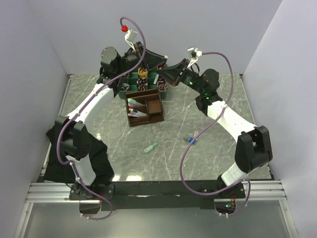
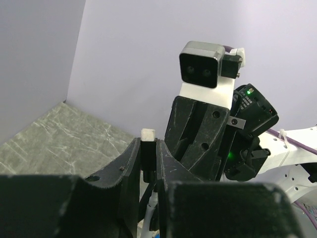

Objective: Sort the stationery into containers
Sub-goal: Close the pen cap on the pen.

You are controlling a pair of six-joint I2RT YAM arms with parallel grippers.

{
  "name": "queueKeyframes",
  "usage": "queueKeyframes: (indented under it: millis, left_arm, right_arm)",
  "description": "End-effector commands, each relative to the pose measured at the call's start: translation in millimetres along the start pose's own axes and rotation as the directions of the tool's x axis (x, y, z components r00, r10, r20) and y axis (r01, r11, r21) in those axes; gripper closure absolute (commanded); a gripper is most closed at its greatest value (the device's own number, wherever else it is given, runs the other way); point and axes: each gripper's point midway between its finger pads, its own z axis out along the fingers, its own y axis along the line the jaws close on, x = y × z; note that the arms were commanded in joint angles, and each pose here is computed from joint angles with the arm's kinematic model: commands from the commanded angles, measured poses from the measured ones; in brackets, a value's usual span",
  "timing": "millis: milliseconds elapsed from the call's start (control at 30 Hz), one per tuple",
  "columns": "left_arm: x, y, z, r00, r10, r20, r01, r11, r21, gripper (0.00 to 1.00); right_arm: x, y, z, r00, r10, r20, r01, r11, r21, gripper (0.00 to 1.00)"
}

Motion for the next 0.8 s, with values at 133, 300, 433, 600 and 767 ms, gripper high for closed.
queueKeyframes:
  millis: [133,300,433,600,767]
  left_arm:
    - [-24.6,-28.5,-3.0,0.996,0.081,0.042,-0.084,0.995,0.052,0.99]
    - [-30.0,-31.8,-1.9,0.994,0.097,0.052,-0.101,0.993,0.061,0.99]
    - [-32.0,-33.7,-1.6,0.993,0.105,0.053,-0.109,0.992,0.066,0.99]
    - [-34.3,-36.6,-2.0,0.992,0.11,0.056,-0.113,0.991,0.069,0.99]
    - [-36.1,-39.4,-3.8,0.992,0.115,0.055,-0.118,0.991,0.069,0.99]
  right_arm:
    - [-38.8,23.7,6.7,0.994,-0.074,0.085,0.078,0.996,-0.052,1.0]
    - [-32.8,21.7,7.9,0.996,-0.059,0.069,0.063,0.997,-0.052,1.0]
    - [-33.9,21.8,8.3,0.996,-0.061,0.072,0.065,0.997,-0.048,1.0]
    - [-32.6,17.9,8.1,0.996,-0.056,0.07,0.059,0.998,-0.033,1.0]
    - [-31.4,14.7,8.2,0.996,-0.054,0.067,0.056,0.998,-0.018,1.0]
